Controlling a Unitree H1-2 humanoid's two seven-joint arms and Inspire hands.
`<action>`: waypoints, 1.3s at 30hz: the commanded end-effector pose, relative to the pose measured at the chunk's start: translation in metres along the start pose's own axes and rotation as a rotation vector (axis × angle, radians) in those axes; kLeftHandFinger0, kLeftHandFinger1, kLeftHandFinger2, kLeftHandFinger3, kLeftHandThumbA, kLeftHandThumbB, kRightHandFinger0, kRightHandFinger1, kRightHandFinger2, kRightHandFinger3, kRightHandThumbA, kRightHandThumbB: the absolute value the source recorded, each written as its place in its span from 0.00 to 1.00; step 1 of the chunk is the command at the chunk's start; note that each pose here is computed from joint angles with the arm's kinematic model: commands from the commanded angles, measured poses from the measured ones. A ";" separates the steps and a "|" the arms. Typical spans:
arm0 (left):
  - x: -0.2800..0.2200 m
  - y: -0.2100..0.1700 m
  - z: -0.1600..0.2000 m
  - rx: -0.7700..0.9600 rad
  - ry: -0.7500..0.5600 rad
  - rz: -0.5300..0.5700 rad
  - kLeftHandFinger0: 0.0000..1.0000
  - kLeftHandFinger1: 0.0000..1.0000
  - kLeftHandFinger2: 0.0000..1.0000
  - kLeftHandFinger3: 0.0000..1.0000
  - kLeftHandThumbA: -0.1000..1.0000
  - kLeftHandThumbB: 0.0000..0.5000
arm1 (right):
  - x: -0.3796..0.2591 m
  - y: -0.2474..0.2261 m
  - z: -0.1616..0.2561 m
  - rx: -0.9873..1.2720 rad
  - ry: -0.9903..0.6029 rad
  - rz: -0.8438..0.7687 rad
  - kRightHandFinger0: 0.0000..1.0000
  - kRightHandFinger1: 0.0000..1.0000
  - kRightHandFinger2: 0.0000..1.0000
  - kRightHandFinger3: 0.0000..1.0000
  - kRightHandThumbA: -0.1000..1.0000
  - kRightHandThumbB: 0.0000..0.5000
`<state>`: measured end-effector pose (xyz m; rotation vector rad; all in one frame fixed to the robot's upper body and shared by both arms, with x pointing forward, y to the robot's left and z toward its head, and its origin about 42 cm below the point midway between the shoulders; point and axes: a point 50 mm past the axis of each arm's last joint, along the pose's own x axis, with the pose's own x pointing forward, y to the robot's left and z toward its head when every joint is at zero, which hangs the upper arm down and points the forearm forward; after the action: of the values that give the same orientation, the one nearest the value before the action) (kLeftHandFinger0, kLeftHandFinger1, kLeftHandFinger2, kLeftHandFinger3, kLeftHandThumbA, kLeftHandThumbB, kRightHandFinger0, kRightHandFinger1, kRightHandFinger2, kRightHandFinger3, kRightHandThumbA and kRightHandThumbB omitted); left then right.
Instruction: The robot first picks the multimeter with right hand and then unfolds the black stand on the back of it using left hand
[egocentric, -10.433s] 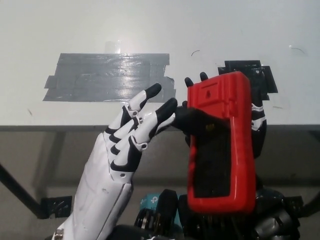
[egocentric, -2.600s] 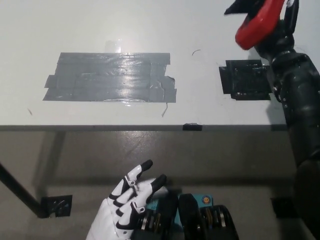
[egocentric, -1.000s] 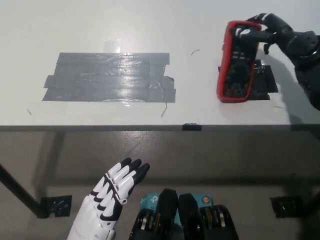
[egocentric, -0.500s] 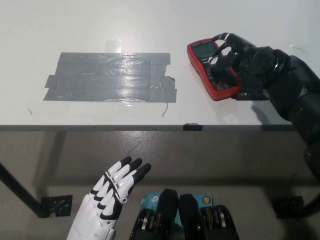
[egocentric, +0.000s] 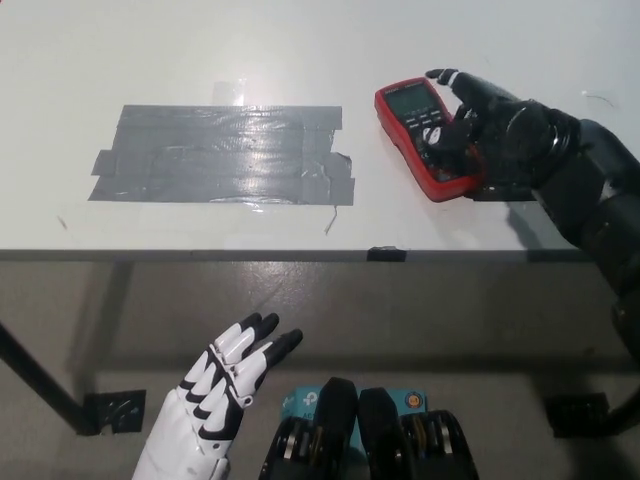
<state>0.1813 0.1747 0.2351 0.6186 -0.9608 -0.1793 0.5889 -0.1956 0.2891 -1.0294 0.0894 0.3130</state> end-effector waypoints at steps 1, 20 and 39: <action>-0.001 0.008 -0.003 0.003 -0.019 0.019 1.00 1.00 0.96 1.00 1.00 0.57 | -0.019 -0.080 0.024 0.100 -0.214 -0.186 1.00 1.00 1.00 1.00 0.77 0.63; 0.046 0.036 -0.133 -0.054 0.249 0.057 1.00 1.00 1.00 1.00 1.00 0.31 | -0.343 -0.090 0.062 0.282 -1.117 -0.546 1.00 1.00 1.00 1.00 0.89 0.68; 0.033 0.016 -0.174 -0.127 0.418 0.012 1.00 1.00 1.00 1.00 1.00 0.30 | -0.302 0.072 -0.006 0.672 -0.827 -0.427 1.00 1.00 1.00 1.00 0.90 0.59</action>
<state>0.3024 0.2073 0.2072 0.6790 -0.7782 -0.1366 0.3631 -0.2359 0.1912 -0.4995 -0.2223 0.3420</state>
